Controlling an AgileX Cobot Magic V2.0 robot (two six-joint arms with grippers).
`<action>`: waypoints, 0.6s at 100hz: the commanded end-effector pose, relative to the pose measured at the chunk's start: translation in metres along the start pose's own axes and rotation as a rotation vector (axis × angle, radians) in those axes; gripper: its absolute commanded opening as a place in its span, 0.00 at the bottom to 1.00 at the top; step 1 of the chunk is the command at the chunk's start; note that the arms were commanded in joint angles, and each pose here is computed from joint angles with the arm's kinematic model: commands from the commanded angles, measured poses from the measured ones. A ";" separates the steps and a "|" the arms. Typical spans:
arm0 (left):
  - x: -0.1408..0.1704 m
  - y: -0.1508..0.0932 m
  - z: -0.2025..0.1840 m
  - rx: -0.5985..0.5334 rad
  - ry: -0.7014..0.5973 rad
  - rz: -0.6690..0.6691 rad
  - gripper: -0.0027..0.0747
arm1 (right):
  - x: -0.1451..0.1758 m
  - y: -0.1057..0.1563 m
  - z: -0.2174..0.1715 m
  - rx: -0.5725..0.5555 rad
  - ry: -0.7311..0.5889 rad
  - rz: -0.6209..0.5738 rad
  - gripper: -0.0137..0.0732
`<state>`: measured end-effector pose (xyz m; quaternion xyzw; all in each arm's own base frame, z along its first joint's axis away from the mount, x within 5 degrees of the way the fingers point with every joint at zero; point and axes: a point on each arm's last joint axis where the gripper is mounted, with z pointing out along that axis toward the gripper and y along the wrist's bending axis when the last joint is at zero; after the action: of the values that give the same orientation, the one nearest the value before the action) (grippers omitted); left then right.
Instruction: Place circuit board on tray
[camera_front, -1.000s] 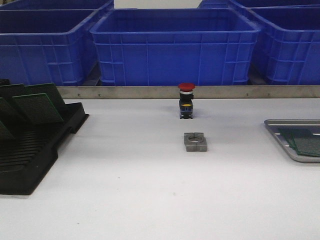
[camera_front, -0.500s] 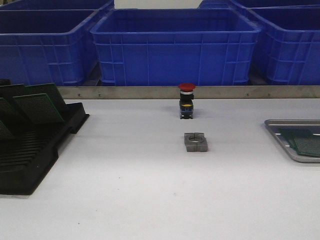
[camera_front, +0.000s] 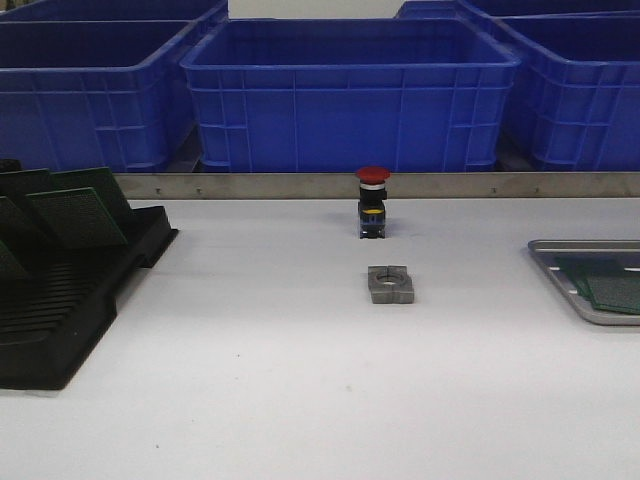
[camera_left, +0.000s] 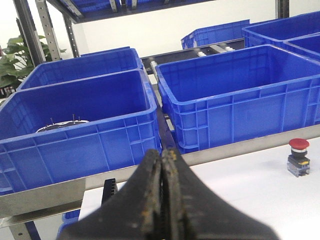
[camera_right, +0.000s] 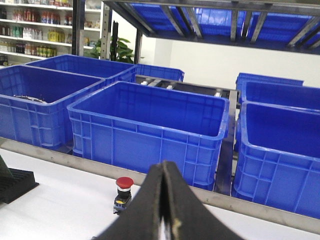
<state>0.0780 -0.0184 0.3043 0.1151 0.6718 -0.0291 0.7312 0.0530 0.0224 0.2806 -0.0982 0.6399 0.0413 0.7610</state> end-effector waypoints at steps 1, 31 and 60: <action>-0.001 0.001 -0.008 -0.025 -0.044 -0.029 0.01 | -0.005 0.001 -0.007 0.016 -0.058 0.011 0.09; 0.008 -0.002 -0.019 -0.028 -0.079 -0.021 0.01 | -0.007 0.002 -0.012 0.015 -0.088 0.001 0.09; 0.008 -0.002 -0.019 -0.028 -0.077 -0.022 0.01 | -0.007 0.002 -0.012 0.014 -0.088 0.001 0.09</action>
<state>0.0599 -0.0175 0.2851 0.1149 0.6521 -0.0269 0.7489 0.0415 0.0237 0.2763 -0.1023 0.6151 0.0357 0.7810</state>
